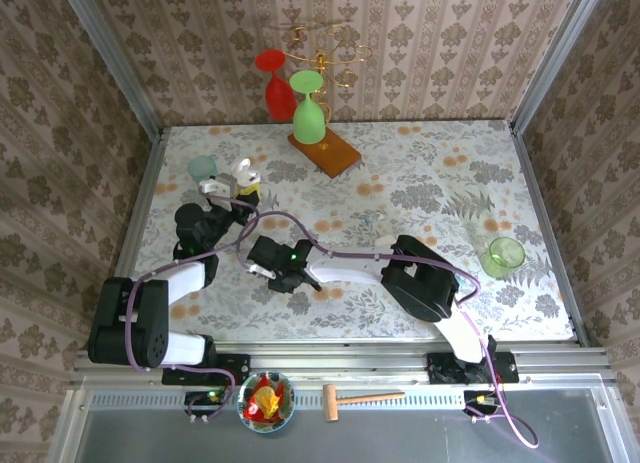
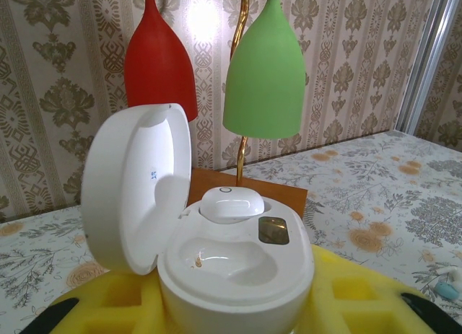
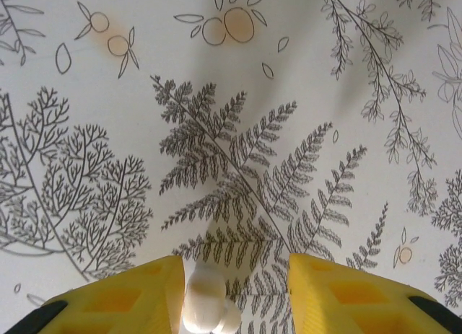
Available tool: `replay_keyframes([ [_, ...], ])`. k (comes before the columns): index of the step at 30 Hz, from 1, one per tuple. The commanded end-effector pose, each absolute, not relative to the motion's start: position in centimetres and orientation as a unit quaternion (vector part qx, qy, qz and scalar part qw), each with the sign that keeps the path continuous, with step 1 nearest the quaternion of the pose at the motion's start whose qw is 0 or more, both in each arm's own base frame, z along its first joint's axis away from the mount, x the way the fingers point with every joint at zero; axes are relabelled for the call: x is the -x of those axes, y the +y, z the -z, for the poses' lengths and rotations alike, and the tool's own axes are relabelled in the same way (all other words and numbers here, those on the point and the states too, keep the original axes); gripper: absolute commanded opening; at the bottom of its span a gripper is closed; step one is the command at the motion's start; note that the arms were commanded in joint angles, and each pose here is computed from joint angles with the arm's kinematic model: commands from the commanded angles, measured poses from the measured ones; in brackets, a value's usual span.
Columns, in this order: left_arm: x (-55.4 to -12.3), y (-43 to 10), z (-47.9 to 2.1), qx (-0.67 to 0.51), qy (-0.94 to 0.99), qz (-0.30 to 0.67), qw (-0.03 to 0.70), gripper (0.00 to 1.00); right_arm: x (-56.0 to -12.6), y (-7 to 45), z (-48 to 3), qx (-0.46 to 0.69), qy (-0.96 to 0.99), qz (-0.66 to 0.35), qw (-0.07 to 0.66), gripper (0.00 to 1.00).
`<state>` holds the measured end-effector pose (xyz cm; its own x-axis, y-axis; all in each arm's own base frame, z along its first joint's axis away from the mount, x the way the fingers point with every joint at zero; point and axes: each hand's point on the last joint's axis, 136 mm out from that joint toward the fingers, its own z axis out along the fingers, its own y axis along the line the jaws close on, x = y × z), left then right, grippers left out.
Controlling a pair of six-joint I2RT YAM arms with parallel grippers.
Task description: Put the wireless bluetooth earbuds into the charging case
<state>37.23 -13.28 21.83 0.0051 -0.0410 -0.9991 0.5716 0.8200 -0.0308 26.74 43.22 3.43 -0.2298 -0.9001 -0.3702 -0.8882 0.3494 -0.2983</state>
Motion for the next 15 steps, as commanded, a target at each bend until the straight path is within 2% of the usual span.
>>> replay_keyframes([
  [1,-37.5,-13.2,-23.4,-0.202,0.651,0.225,0.697,0.02,-26.7,42.9,-2.2,0.583,0.78,0.034,0.226,0.42],
  [8,-37.4,-13.1,-23.2,-0.203,0.653,0.22,0.696,0.02,-26.2,42.3,-1.0,0.588,0.784,0.044,0.195,0.4],
  [15,-37.4,-13.1,-23.3,-0.203,0.652,0.222,0.696,0.02,-26.7,41.3,-0.7,0.578,0.792,0.066,0.184,0.27],
])
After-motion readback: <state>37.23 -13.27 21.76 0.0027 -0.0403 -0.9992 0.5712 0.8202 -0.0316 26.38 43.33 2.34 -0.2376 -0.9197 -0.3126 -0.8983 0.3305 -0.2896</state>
